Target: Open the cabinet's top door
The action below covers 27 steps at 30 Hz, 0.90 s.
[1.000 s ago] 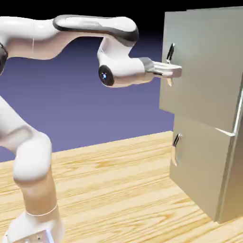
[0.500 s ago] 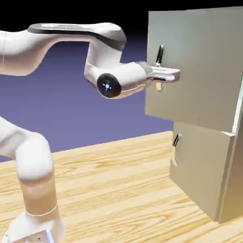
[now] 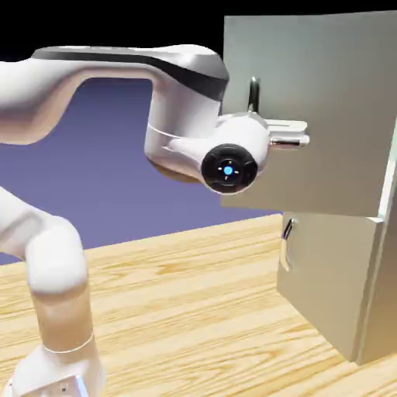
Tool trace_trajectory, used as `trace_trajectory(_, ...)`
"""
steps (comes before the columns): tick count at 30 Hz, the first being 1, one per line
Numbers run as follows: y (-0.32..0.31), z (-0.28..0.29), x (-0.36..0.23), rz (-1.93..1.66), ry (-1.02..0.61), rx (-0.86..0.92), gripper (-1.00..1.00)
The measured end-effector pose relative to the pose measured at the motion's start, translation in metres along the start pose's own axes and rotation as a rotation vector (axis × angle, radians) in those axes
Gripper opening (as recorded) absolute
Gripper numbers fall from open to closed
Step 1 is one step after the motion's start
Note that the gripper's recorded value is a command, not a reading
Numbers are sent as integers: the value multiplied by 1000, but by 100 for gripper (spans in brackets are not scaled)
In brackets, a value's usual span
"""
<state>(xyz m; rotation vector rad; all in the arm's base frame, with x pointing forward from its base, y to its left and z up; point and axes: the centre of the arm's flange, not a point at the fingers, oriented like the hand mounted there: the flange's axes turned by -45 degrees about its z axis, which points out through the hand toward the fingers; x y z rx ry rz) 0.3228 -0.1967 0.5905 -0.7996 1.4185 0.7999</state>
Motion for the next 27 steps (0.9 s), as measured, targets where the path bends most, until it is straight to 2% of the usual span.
trace_trajectory(12,-49,-66,0,0,0,-274,-100)
trace_trajectory(27,-86,-97,0,0,0,-437,-100)
